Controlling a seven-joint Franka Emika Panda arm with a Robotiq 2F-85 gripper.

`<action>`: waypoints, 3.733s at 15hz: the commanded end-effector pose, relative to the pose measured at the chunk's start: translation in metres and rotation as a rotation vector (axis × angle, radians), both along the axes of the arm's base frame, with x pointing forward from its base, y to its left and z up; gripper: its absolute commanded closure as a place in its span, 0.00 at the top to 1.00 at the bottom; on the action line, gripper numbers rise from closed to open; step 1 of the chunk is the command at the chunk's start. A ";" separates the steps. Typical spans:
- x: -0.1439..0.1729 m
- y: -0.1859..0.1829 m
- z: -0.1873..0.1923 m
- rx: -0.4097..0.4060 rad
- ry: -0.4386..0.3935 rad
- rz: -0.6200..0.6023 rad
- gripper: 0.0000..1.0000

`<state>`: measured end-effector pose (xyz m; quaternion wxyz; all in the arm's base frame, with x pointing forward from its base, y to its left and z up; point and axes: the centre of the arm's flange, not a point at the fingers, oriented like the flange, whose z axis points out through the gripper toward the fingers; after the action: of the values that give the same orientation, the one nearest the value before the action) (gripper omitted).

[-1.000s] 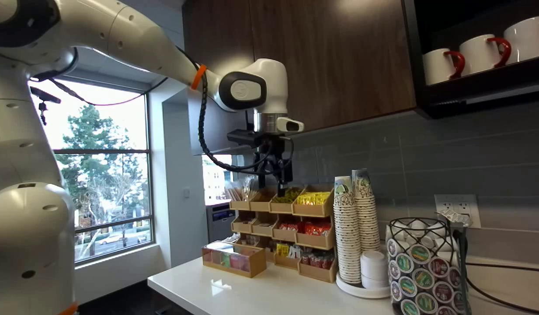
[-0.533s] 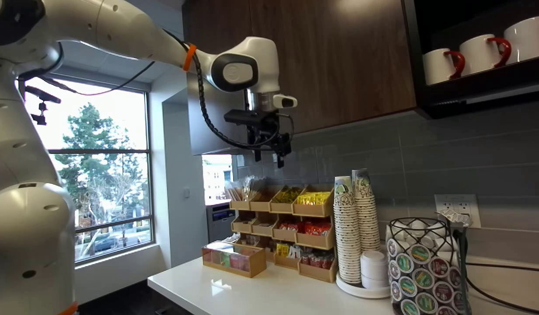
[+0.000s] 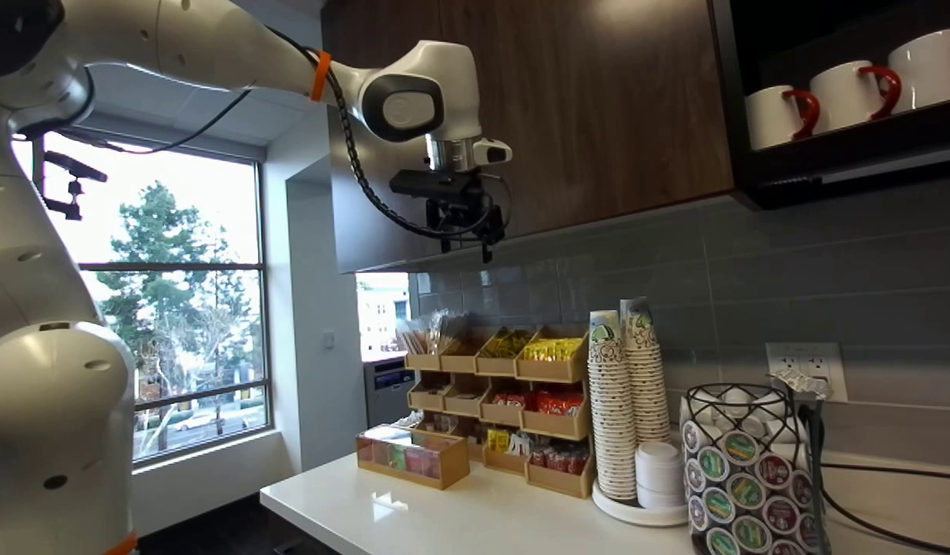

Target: Open the top left cabinet door

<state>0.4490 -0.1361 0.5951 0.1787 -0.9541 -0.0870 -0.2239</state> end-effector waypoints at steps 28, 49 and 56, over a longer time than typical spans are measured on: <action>0.078 0.079 0.077 0.433 -0.703 0.325 1.00; 0.107 0.092 0.077 0.533 -0.702 0.404 1.00; 0.116 0.098 0.071 0.575 -0.693 0.422 1.00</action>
<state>0.5571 -0.0391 0.6683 0.4207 -0.7117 -0.2625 -0.4976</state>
